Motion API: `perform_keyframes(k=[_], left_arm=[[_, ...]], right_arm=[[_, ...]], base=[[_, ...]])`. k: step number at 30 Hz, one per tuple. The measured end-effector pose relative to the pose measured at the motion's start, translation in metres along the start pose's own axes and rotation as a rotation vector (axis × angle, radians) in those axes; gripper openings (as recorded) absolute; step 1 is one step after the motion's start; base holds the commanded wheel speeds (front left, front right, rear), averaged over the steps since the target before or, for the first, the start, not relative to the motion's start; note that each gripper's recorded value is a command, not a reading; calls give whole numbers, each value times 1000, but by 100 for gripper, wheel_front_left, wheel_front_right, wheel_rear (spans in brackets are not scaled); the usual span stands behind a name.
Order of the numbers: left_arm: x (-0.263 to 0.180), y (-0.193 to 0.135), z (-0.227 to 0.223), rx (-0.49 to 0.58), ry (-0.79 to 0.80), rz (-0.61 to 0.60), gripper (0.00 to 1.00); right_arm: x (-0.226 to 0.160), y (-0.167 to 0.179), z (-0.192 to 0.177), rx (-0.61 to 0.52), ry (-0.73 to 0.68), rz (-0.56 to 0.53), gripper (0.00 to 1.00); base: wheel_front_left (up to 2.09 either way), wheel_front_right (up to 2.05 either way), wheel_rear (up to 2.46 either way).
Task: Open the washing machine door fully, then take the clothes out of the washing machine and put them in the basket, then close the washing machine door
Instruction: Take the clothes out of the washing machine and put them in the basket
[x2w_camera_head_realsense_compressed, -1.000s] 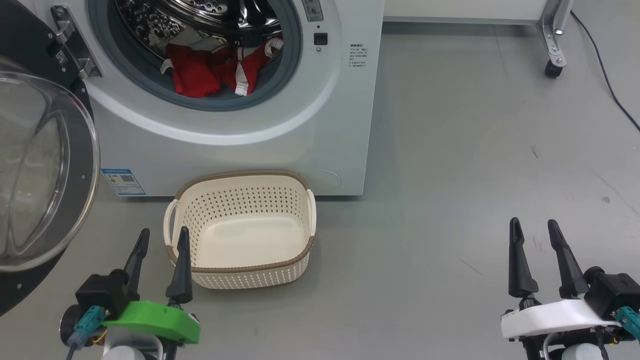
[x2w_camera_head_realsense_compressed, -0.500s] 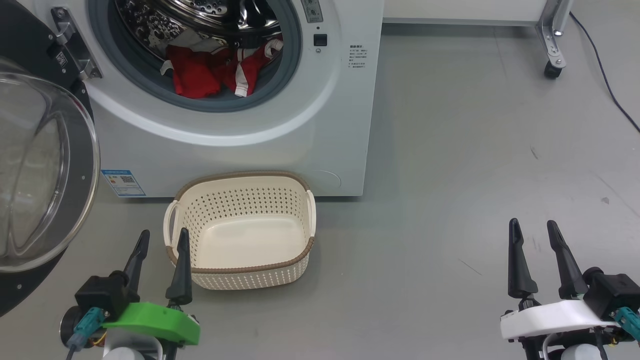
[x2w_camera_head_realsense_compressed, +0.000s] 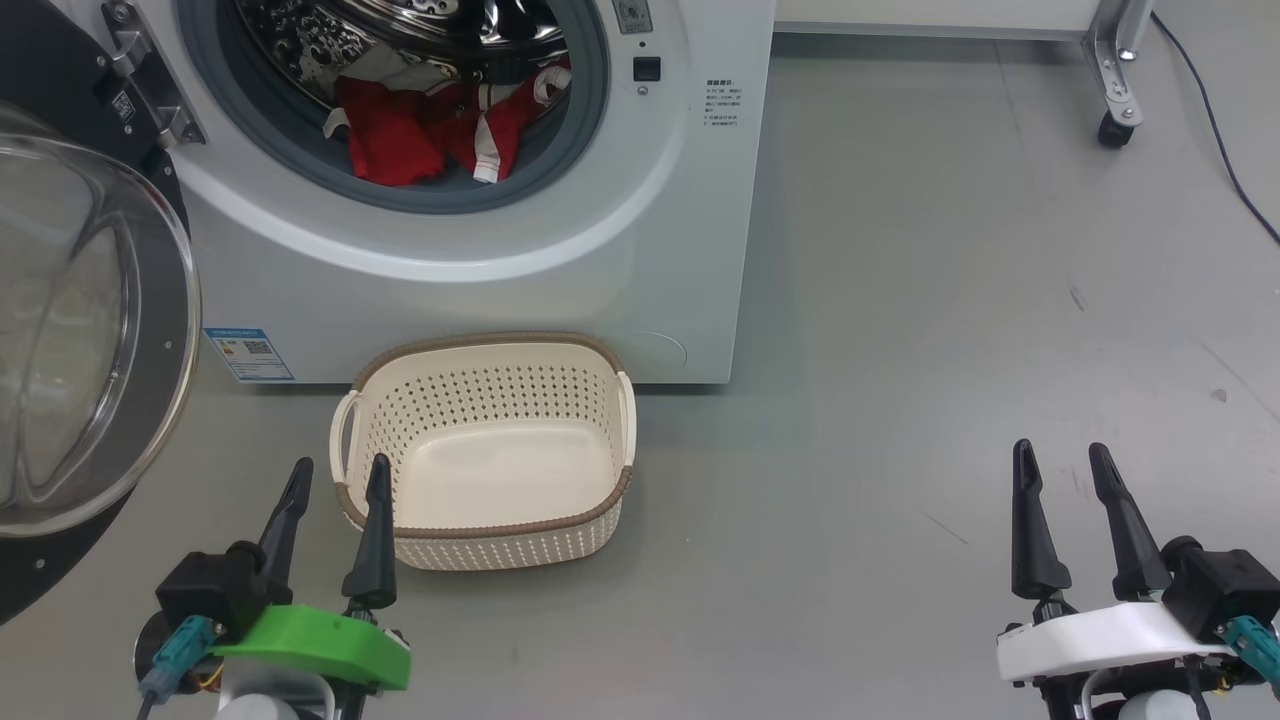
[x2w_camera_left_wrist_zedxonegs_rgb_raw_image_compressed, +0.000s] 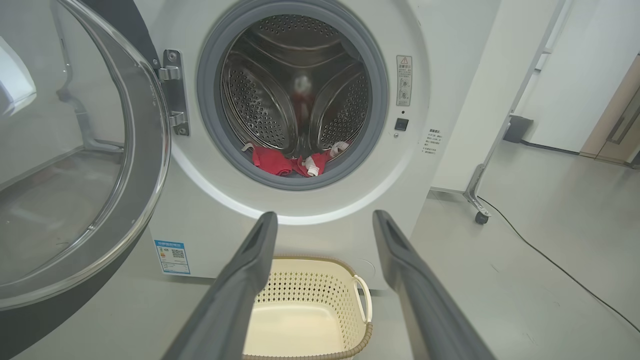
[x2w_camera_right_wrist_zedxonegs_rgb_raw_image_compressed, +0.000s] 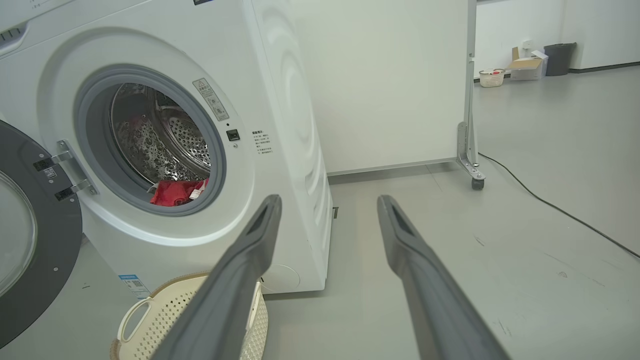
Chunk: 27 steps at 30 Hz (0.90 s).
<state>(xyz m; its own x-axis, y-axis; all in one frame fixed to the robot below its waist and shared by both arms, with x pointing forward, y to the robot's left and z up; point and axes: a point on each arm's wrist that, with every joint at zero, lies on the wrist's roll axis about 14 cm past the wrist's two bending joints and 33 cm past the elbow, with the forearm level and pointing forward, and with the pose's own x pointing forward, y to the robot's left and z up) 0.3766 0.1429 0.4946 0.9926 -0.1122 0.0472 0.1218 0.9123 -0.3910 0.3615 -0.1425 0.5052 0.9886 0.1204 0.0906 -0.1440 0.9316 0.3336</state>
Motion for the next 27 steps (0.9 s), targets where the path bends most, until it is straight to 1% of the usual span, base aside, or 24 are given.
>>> perform_keyframes(k=[14,23,27], left_arm=[[-1,2,2,-6,-7,7,100],[-1,4,4,-11,-15,14,100],[-1,4,7,11,-21,8,100]], right_arm=[[2,3,-2,3,4,8,100],[2,3,-3,4,7,7,100],[2,3,-3,4,8,7,100]], base=[[46,-46,0],[94,-94,0],[120,-120,0]])
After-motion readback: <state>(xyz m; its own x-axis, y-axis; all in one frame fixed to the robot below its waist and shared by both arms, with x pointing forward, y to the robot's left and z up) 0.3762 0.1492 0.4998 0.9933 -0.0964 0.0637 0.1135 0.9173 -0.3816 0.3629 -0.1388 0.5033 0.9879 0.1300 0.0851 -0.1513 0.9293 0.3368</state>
